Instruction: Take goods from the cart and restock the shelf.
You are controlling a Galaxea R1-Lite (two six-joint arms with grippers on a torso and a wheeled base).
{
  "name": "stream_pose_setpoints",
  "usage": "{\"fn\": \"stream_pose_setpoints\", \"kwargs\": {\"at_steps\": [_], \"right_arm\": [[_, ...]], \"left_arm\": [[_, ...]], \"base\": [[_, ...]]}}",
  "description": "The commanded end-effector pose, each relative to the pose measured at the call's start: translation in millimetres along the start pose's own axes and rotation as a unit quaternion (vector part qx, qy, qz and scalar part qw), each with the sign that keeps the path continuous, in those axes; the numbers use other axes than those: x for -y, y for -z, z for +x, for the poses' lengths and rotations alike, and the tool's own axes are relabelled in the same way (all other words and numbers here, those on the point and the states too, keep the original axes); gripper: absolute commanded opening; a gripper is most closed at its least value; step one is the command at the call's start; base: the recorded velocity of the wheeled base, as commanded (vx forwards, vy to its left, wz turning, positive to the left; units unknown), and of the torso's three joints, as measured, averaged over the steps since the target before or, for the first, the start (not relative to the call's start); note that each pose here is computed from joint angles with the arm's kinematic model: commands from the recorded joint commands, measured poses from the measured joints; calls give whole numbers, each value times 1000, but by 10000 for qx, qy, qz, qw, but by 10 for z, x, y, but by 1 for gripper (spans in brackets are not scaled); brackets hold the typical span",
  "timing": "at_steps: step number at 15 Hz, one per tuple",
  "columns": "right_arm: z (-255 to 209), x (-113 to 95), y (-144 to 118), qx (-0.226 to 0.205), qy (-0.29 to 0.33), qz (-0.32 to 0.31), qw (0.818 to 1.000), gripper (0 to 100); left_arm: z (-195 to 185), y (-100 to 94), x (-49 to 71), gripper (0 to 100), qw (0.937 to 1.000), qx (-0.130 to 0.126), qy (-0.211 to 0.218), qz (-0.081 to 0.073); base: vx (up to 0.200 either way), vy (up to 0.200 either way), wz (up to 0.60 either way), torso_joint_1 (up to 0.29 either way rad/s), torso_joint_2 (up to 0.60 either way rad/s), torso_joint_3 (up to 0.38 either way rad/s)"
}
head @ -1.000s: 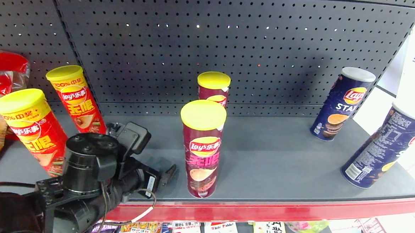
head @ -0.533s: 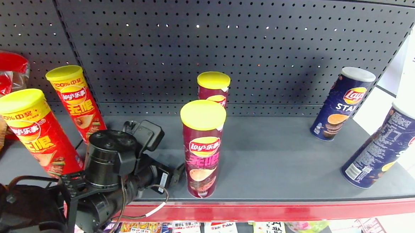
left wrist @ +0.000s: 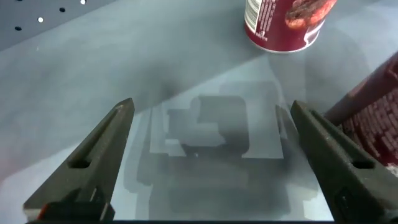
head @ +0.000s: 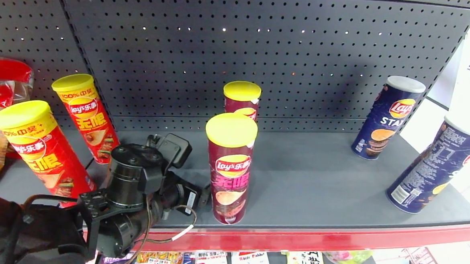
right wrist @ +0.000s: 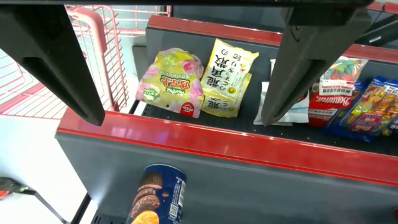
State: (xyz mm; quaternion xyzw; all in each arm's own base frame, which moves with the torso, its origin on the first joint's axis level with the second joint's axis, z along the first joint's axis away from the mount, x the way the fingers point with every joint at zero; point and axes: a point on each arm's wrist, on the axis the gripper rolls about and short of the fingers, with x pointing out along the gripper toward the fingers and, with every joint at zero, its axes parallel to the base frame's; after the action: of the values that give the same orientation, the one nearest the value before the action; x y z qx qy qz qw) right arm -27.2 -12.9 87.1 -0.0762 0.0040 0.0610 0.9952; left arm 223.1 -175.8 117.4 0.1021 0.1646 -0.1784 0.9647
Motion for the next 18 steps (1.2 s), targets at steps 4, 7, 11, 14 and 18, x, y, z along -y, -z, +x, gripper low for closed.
{"fn": "stream_pose_setpoints", "kwargs": {"at_steps": [4,7,11,14,18], "right_arm": [[1,0,-2,-5,-1,-2,10000,100],[1,0,-2,-5,-1,-2,10000,100],[1,0,-2,-2,-16,-2,10000,100],[1,-2,-2,2,-47,-10,10000,100],[4,-3,-2,-30,-36,-54,10000,100]], "left_arm": [[26,-12,44,100,10000,16,9,13],[27,-12,40,100,10000,15,2,10],[-48,-22,9,100,9997,108,-105,-170],[-383,-47,-120,100,9983,374,-232,-374],[-1227,28,-421,100,9957,798,-261,-394]], "base": [[0,0,0,0,0,0],[0,0,0,0,0,0],[0,0,0,0,0,0],[0,0,0,0,0,0],[0,0,0,0,0,0]]}}
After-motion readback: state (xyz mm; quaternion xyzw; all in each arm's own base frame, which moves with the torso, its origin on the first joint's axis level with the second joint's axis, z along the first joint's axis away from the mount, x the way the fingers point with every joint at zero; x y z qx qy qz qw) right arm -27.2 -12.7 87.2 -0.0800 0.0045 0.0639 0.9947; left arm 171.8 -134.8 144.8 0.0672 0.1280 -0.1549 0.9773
